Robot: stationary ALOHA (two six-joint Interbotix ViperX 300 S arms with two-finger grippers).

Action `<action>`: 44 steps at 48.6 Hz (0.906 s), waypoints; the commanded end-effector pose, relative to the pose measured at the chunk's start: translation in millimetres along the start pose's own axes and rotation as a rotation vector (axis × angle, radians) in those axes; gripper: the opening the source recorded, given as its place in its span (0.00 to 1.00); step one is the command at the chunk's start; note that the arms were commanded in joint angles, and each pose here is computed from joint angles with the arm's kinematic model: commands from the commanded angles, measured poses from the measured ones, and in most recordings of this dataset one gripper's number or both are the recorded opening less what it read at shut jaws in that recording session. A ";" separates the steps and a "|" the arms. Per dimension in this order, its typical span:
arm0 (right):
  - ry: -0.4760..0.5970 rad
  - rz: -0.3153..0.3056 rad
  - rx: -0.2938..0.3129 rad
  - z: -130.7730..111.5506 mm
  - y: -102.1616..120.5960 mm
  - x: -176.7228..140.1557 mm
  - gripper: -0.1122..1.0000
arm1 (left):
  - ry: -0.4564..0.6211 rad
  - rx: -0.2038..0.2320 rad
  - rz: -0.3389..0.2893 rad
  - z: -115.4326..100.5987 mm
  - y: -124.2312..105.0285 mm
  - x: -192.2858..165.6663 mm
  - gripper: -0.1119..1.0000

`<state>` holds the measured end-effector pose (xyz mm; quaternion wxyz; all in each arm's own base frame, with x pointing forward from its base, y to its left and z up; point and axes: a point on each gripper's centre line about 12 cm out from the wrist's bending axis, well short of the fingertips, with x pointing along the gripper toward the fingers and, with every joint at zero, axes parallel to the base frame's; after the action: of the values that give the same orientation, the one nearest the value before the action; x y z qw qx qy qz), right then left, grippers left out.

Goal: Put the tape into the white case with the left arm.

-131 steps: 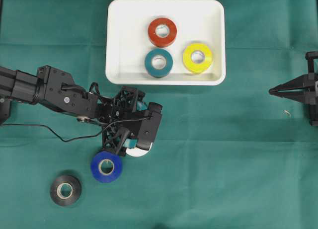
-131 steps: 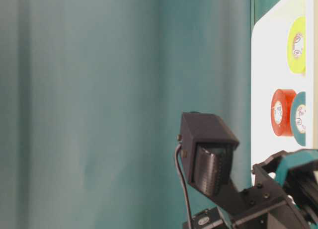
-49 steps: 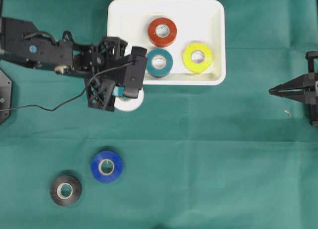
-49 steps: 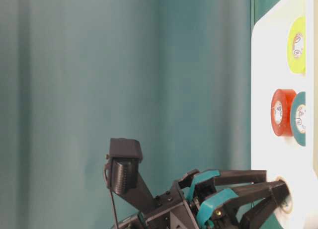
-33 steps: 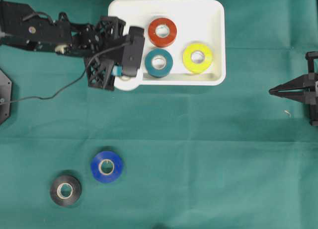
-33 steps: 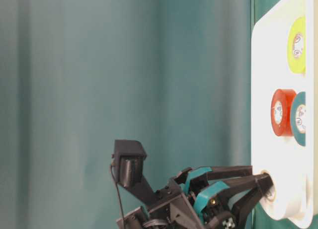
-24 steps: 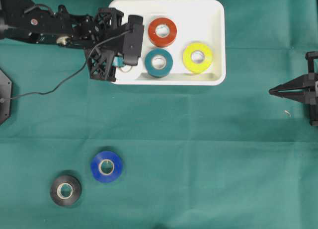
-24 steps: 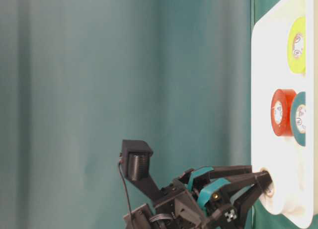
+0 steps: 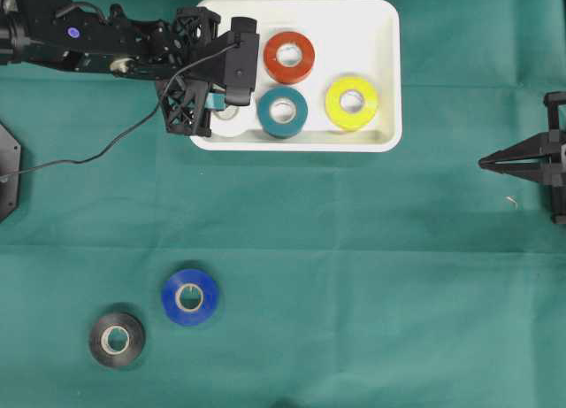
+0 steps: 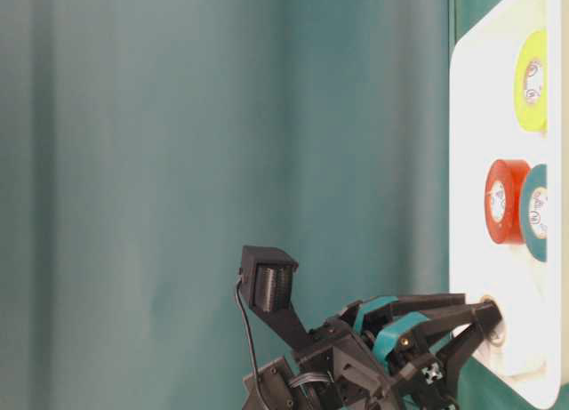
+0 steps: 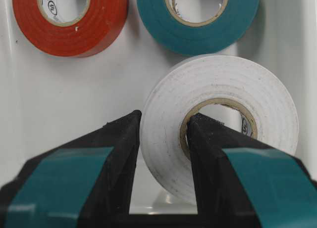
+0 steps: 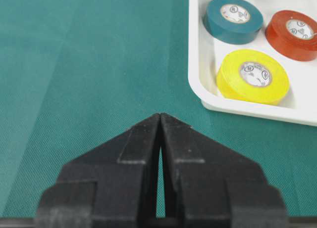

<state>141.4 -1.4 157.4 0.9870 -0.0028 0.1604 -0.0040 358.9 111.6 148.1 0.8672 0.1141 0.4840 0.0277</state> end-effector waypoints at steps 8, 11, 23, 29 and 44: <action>-0.014 0.000 0.002 4.4 0.0 0.6 0.02 | -0.033 -0.010 0.016 7.4 4.6 -7.2 0.40; -0.015 0.000 0.002 5.0 0.0 0.6 0.02 | -0.034 -0.010 0.017 7.4 4.5 -8.1 0.57; -0.015 0.000 0.000 5.0 0.0 0.6 0.02 | -0.046 -0.008 0.022 7.9 4.7 -13.8 0.87; -0.015 0.000 0.002 5.0 0.0 0.6 0.02 | -0.041 -0.008 0.020 5.6 3.7 -13.9 0.87; -0.014 0.000 0.002 4.4 0.0 0.6 0.02 | -0.079 -0.007 0.007 6.1 -13.3 -33.6 0.87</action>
<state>141.4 -1.4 157.6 0.9872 -0.0028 0.1596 -0.0040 345.8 100.5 156.5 0.8726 0.1083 0.4754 0.0281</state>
